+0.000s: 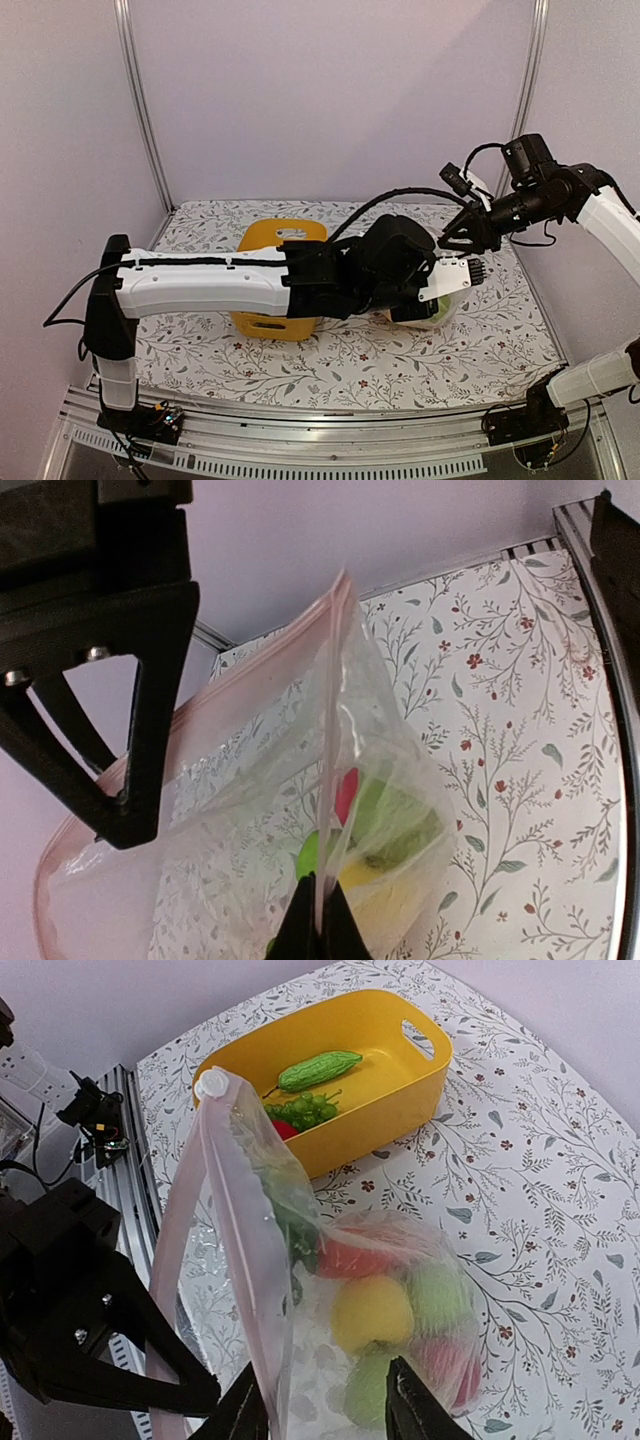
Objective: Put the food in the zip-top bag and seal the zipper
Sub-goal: Adjust the zipper food storage bag at the center of the board.
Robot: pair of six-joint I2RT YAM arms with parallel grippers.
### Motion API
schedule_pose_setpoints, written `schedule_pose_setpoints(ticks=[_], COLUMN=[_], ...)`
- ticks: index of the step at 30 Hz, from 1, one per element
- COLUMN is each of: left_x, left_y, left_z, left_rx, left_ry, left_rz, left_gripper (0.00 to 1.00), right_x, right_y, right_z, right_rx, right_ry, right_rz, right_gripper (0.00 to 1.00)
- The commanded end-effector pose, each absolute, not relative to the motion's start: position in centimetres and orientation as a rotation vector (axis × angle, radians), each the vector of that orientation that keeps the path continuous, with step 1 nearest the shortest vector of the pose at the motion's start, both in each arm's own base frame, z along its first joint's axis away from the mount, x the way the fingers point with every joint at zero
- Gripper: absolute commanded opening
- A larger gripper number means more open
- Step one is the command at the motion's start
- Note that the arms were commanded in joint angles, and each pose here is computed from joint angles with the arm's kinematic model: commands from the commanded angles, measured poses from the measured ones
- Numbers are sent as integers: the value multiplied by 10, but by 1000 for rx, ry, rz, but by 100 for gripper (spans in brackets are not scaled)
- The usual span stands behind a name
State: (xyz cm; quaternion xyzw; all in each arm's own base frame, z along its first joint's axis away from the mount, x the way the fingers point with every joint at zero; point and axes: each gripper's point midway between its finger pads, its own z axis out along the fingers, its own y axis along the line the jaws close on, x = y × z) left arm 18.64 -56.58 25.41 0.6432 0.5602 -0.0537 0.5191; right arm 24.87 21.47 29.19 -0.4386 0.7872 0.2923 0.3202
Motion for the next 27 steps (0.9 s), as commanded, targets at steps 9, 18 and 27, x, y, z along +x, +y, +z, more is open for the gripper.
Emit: schedule_pose_setpoints(ticks=[9, 18, 27], left_x=[187, 174, 223], left_y=[-564, -532, -447], left_z=[277, 414, 398], left_rx=[1449, 970, 658], left_ry=[1341, 1215, 1400], left_rz=[-139, -530, -555], left_gripper=[7, 79, 81], right_x=[288, 392, 401], right_y=[211, 135, 141], right_z=[319, 361, 373], right_rx=[-1069, -734, -693], right_ry=[2018, 2016, 1959], right_rz=[579, 188, 241], right_gripper=[0, 0, 0])
